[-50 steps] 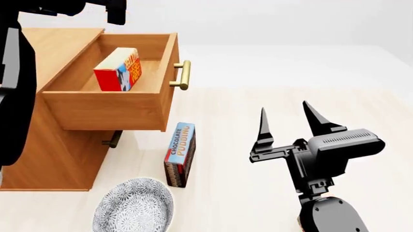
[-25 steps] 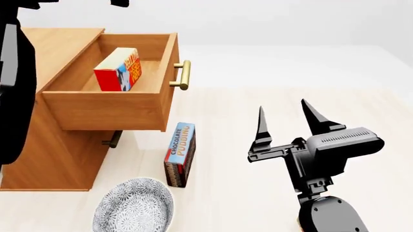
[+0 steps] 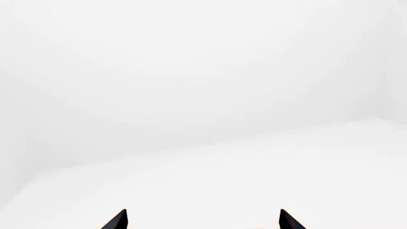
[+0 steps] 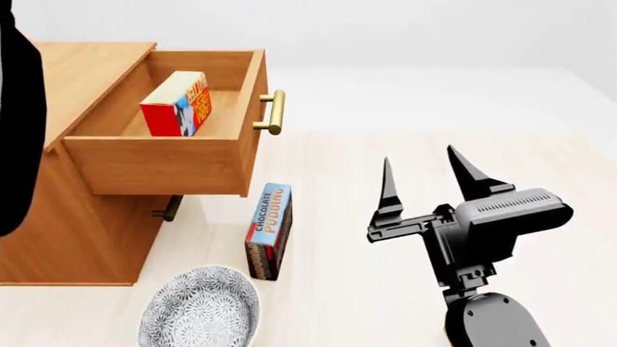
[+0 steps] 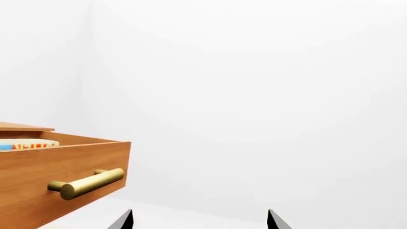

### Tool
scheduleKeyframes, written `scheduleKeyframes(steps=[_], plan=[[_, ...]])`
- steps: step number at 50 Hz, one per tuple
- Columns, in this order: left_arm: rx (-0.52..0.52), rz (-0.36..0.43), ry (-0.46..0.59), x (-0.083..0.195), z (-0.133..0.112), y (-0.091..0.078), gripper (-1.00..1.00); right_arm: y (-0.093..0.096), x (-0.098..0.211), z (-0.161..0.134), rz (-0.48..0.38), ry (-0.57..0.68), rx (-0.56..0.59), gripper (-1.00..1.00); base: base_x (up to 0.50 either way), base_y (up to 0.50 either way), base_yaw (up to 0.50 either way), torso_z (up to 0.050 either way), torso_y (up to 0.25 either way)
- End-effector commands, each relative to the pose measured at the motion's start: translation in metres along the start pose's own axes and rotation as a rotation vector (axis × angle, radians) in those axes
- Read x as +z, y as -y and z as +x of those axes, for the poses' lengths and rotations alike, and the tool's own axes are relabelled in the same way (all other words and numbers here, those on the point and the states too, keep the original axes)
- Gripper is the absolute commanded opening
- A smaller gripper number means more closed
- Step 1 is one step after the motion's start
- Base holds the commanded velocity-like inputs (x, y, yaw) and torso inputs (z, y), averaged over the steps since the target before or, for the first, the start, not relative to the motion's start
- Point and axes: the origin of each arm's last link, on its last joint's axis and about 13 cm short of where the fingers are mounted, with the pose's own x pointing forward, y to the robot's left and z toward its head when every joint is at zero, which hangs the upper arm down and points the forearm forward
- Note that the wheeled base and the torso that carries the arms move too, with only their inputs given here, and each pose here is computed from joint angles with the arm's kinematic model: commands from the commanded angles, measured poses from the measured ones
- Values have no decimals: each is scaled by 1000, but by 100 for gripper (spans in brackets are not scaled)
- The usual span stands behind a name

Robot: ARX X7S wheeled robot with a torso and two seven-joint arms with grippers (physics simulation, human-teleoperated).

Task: Put the butter at the front in the top drawer of the cabinet and close it.

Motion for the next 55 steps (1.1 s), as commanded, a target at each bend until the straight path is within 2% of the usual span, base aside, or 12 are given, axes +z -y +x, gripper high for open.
scheduleKeyframes(steps=[1,14,33,47,55], plan=[[10,-33,85,10,-1,0,100,-1,0,1,1,-1,5,100,0,0,0,0,0],[86,-28,159,17,-2,-4,100,-1,-1,0,1,-3,8,100,0,0,0,0,0],[195,94,182,16,-2,-12,100,-1,-2,0,5,-6,11,100,0,0,0,0,0],[269,172,237,21,-3,-17,100,-1,-3,1,8,-7,11,100,0,0,0,0,0],[279,174,258,23,-4,-18,100,-2,-2,1,8,-7,12,100,0,0,0,0,0]])
